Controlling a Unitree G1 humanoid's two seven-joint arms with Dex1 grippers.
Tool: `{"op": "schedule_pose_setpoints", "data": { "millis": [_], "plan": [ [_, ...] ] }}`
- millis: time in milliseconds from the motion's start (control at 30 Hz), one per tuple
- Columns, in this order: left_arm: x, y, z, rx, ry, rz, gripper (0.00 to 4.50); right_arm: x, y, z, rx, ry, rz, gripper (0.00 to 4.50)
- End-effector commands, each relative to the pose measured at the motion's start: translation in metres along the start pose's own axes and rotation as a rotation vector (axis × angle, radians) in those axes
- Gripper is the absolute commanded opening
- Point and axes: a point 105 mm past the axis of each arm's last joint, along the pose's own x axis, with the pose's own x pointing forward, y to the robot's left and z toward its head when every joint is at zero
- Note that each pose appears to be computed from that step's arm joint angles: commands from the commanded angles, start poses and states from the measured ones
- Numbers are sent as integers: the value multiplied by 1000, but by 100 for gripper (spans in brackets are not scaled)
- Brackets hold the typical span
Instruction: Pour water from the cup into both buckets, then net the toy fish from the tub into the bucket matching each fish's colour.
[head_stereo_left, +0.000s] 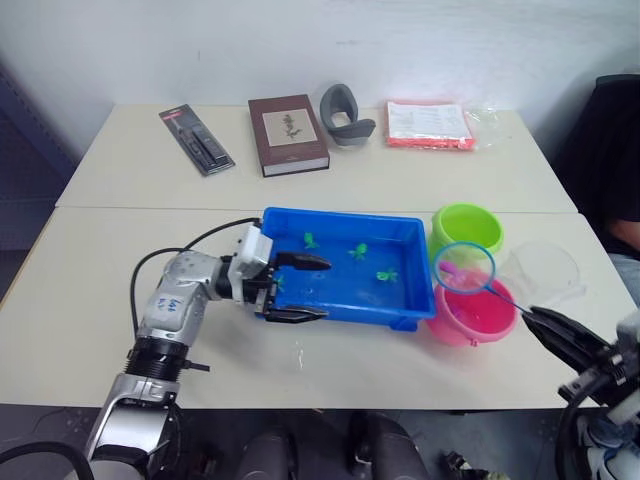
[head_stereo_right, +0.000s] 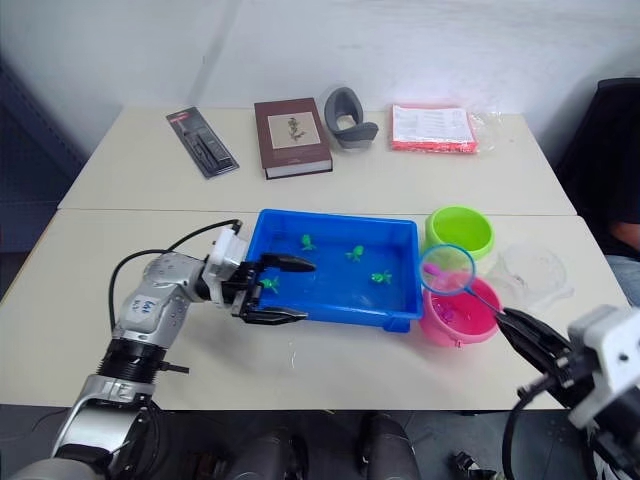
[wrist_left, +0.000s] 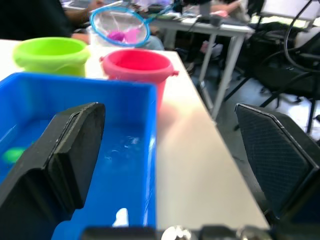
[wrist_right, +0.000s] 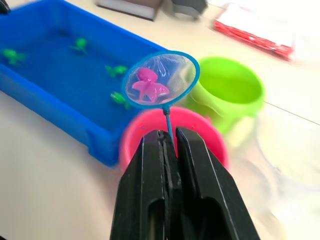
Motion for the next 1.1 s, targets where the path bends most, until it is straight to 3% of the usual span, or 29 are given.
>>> {"op": "schedule_pose_setpoints", "data": {
  "millis": [33, 300, 433, 567, 833, 967, 1100],
  "plan": [
    [9, 2, 15, 47, -19, -32, 447, -19, -10, -7, -135, 25, -108, 0],
    [9, 5, 18, 52, -22, -36, 447, -22, -8, -24, -568, 45, -195, 0],
    [11, 5, 20, 54, -25, -40, 447, -15, -13, -28, -948, 136, -205, 0],
    [9, 6, 21, 59, -18, -30, 447, -5, -9, -13, -1308, 69, -181, 0],
    [0, 12, 20, 68, -8, 18, 447, -1, -7, -17, -1386, -20, -161, 0],
    [0, 12, 18, 67, -10, 24, 447, -2, -8, -16, -1336, -33, -161, 0],
    [-7, 13, 14, 63, 7, 53, 447, 7, -5, 11, -937, -176, -152, 0]
  ]
}}
